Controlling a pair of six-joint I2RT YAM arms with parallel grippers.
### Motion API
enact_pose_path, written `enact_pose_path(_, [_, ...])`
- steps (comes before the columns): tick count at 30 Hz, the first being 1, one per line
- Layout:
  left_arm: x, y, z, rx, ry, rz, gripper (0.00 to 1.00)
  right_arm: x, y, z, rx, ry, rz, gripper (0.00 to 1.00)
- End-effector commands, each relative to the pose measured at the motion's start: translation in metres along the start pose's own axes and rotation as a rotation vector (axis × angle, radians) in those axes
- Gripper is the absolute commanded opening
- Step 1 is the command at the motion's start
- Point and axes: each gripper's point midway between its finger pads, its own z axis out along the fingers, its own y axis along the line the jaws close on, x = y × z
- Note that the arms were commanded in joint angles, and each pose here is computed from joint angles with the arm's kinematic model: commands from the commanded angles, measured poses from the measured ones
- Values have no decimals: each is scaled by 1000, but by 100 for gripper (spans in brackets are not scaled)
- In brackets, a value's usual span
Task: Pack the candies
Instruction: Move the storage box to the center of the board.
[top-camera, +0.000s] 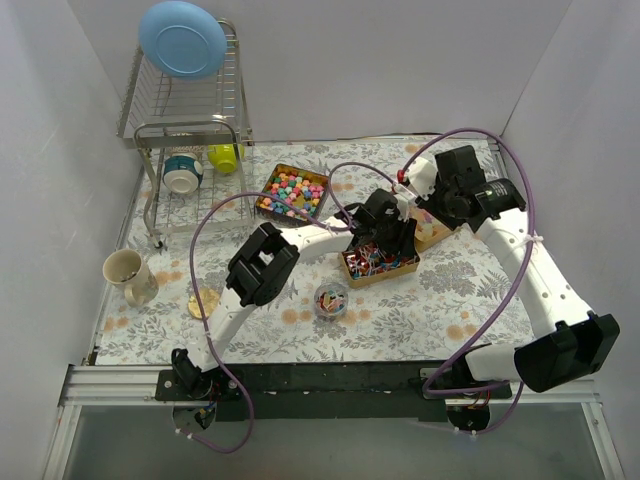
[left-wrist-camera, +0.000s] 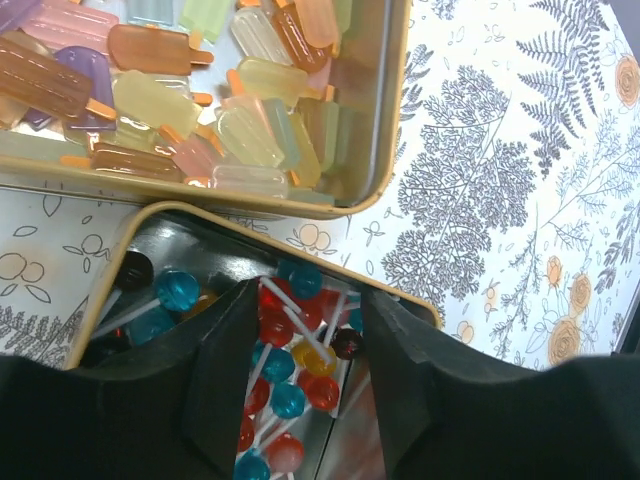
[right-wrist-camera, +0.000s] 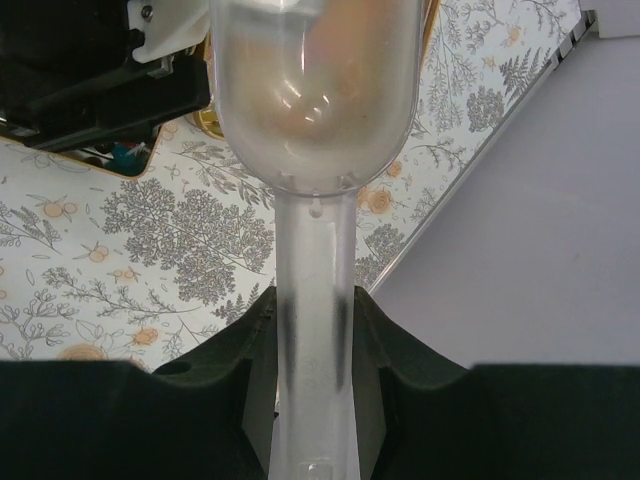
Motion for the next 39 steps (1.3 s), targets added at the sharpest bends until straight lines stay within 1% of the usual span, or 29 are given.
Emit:
enact_pose_path(1, [-67, -27, -50, 17, -142, 106, 49, -9, -16, -10, 65, -62, 44, 1])
enact_pose_path(2, [-62, -29, -56, 36, -121, 119, 51, -10, -17, -9, 66, -65, 44, 1])
enact_pose_path(3, [-71, -36, -75, 42, -131, 131, 51, -12, -19, -9, 70, -69, 45, 1])
enact_pose_path(4, [-71, -38, -84, 47, -129, 145, 52, -14, -21, -9, 72, -73, 44, 1])
enact_pose_path(5, [-62, -32, -90, 37, -105, 163, 52, -15, -22, -7, 70, -69, 45, 1])
enact_pose_path(6, [-63, -25, -102, 15, -105, 165, 53, -20, -25, -9, 77, -83, 46, 1])
enact_pose_path(7, [-70, -26, -120, 3, -128, 180, 53, -23, -26, -10, 76, -91, 46, 1])
enact_pose_path(8, [-63, -18, -127, -18, -116, 185, 54, -24, -27, -8, 74, -87, 47, 1])
enact_pose_path(9, [-63, -2, -137, -60, -111, 206, 55, -26, -28, -8, 76, -95, 47, 1])
enact_pose_path(11, [-67, 15, -153, -131, -118, 234, 55, -28, -28, -4, 68, -92, 42, 1])
enact_pose_path(12, [-64, 34, -160, -179, -107, 229, 56, -29, -28, -3, 65, -92, 43, 1])
enact_pose_path(13, [-67, 51, -166, -249, -112, 259, 56, -33, -30, -3, 66, -101, 45, 1])
enact_pose_path(16, [-74, 92, -182, -391, -122, 284, 56, -41, -33, -1, 55, -115, 45, 1])
enact_pose_path(19, [-74, 124, -187, -474, -99, 307, 57, -46, -33, 3, 42, -116, 42, 1])
enact_pose_path(22, [-69, 150, -188, -543, -85, 294, 57, -51, -35, 5, 39, -119, 44, 1])
enact_pose_path(23, [-68, 160, -191, -591, -81, 292, 57, -52, -35, 5, 35, -122, 45, 1])
enact_pose_path(28, [-61, 192, -189, -663, -62, 277, 57, -51, -32, 7, 20, -118, 46, 1])
enact_pose_path(32, [-60, 204, -187, -686, -53, 275, 57, -47, -29, 6, 22, -115, 44, 1])
enact_pose_path(37, [-61, 207, -185, -689, -48, 282, 56, -43, -27, 8, 18, -102, 39, 1])
enact_pose_path(39, [-56, 209, -181, -682, -28, 284, 53, -43, -27, 9, 17, -101, 39, 1])
